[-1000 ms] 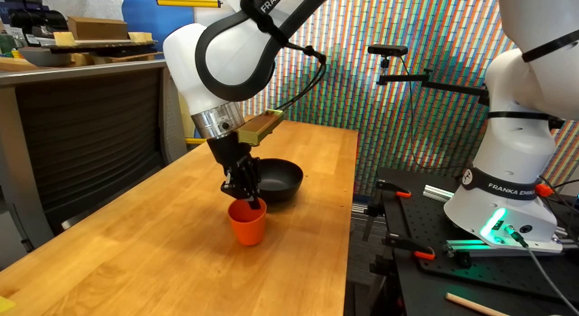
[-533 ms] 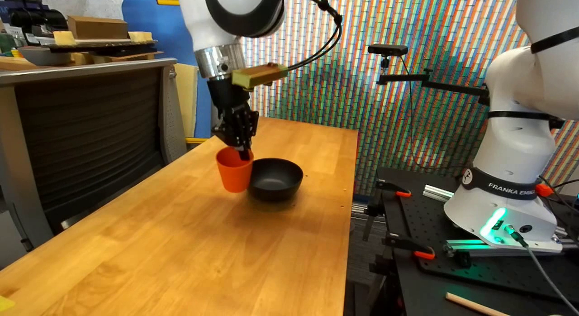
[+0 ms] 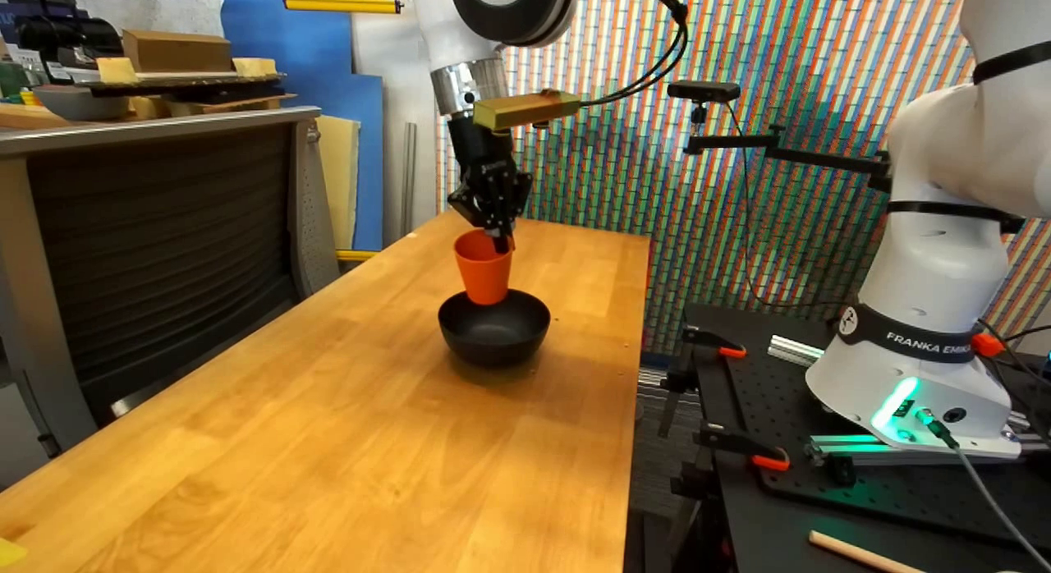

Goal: Pick up the orange cup from the table and put it in the black bowl.

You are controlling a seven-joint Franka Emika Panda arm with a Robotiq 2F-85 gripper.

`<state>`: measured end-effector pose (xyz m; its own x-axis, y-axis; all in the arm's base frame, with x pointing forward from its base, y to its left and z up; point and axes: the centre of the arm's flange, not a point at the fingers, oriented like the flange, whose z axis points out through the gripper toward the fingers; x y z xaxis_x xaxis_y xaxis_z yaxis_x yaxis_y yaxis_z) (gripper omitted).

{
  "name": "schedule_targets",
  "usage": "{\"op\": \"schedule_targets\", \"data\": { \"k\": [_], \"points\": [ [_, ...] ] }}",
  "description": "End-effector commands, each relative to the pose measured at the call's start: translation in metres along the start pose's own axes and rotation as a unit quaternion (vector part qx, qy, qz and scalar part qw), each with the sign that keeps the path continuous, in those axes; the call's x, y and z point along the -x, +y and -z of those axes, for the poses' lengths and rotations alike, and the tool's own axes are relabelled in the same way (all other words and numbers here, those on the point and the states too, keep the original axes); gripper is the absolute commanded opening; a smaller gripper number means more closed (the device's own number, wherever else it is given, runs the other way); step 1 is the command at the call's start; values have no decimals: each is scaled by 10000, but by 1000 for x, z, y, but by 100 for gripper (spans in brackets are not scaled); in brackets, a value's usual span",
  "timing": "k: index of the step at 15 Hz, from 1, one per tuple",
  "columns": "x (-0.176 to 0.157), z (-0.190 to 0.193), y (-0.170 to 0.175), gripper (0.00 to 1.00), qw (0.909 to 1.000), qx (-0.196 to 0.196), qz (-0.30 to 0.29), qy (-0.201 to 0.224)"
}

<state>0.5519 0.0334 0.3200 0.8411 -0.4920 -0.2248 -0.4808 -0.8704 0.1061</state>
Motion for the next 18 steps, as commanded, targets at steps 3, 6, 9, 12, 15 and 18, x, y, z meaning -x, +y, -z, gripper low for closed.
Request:
{"op": "schedule_targets", "data": {
  "k": [3, 6, 9, 12, 15, 18],
  "points": [
    [0, -61, 30, 2, 9986, -80, -406, -341],
    [-7, -82, 34, 2, 9979, -136, -498, -386],
    [-16, -94, 33, 2, 9978, -105, -545, -365],
    [-13, -96, 31, 39, 9980, -136, -470, -389],
    [5, -70, 27, 62, 9992, -200, -198, -288],
    [31, -23, 18, 86, 9994, -302, 181, 28]
  ]
}}
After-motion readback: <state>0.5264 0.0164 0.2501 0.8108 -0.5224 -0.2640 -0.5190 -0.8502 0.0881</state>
